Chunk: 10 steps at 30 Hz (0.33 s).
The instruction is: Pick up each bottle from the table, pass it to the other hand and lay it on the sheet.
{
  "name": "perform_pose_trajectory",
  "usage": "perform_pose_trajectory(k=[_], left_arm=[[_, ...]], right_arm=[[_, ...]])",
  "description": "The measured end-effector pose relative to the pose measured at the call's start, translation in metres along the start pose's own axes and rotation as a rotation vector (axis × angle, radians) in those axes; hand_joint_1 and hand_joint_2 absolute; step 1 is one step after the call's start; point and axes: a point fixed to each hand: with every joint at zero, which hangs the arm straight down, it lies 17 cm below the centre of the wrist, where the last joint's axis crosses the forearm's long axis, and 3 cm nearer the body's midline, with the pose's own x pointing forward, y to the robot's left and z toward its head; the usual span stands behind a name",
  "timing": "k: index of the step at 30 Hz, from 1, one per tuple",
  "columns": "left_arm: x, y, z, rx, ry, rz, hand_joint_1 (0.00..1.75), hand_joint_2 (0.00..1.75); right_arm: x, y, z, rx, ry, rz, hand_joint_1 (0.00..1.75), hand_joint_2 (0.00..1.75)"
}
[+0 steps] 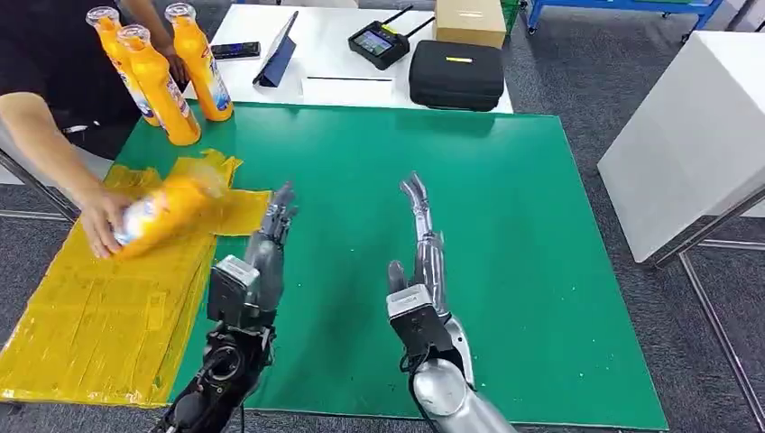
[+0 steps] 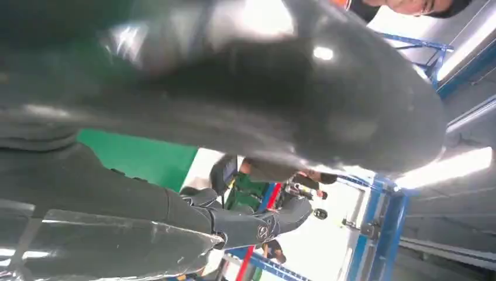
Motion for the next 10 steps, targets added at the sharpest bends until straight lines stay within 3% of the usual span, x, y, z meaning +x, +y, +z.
perform_pose_trajectory(k=[10], left_arm=[[0.013,-0.020,0.001,-0.060,-0.037,-0.042,0.00,0.00]], right_arm=[[0.007,-0.006,0.001,-0.016,-0.001,-0.057,0.00,0.00]])
